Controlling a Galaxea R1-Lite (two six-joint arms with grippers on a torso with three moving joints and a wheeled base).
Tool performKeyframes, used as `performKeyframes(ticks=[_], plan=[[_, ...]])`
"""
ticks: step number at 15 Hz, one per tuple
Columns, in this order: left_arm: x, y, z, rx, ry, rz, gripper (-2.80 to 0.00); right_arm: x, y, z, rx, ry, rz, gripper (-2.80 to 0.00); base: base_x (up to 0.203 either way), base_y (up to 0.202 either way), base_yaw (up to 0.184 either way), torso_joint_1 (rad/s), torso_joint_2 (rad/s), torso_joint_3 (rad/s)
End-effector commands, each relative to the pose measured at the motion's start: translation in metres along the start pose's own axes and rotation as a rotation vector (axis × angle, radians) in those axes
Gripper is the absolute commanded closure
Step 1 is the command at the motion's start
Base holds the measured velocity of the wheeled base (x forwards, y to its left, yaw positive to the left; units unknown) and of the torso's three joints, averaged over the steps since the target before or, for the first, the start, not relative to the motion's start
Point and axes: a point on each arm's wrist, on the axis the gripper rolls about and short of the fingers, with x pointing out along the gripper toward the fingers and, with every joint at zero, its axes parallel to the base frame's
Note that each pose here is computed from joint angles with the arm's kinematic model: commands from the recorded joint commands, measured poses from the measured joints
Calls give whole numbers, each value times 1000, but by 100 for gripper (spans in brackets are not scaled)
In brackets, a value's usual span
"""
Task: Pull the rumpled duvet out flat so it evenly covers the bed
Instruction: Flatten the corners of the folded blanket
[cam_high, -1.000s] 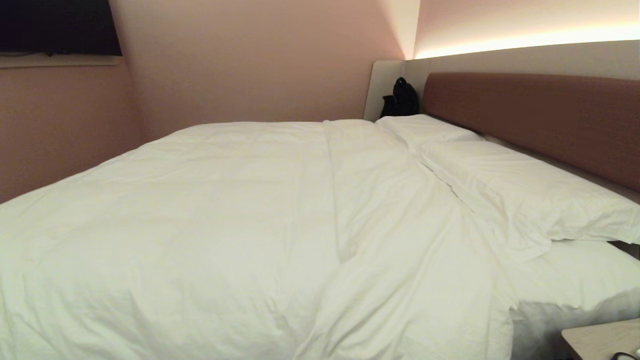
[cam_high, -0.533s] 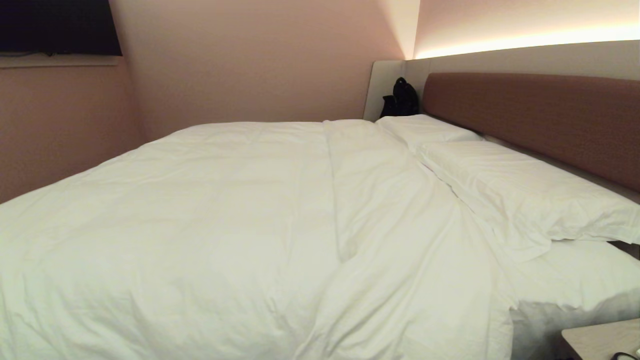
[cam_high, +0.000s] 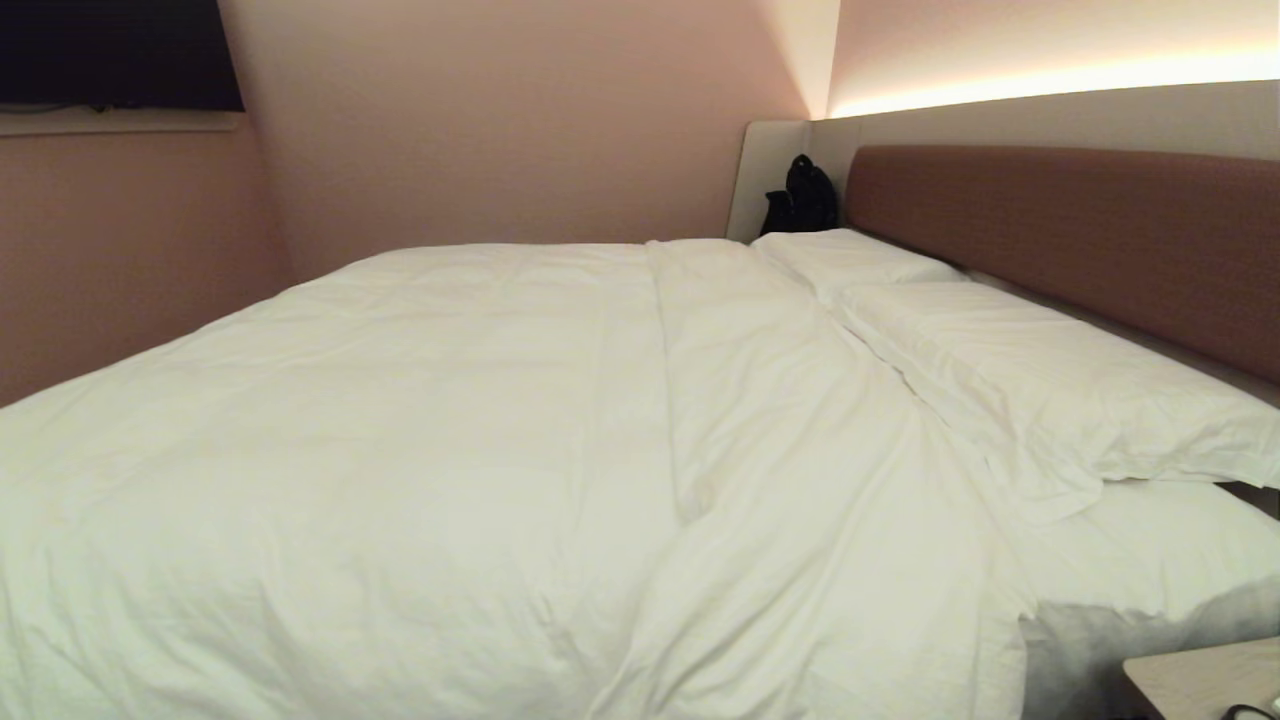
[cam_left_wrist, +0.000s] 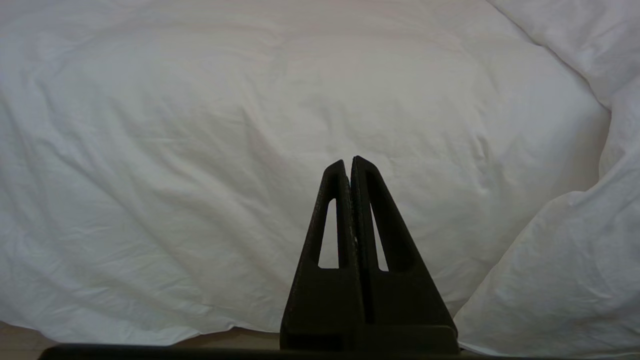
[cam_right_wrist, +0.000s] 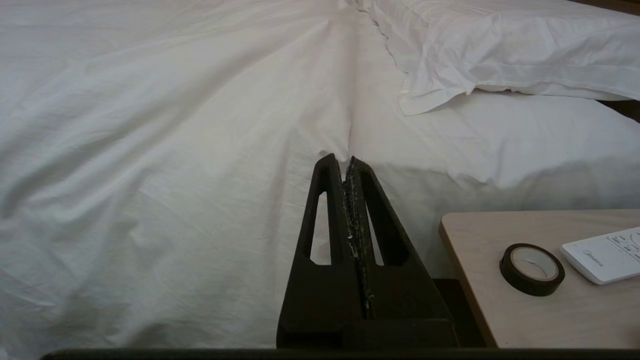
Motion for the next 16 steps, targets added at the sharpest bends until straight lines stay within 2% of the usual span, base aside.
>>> performKeyframes(ticks=[1, 14, 16], plan=[[0, 0, 0, 6, 0, 2, 0, 0, 0, 0, -1, 1, 1, 0, 0, 0, 0, 0, 0, 0], [0, 0, 0, 4, 1, 2, 0, 0, 0, 0, -1, -1, 1, 0, 0, 0, 0, 0, 0, 0], [0, 0, 0, 4, 1, 2, 0, 0, 0, 0, 0, 0, 1, 0, -171, 0, 3, 5, 1, 2]])
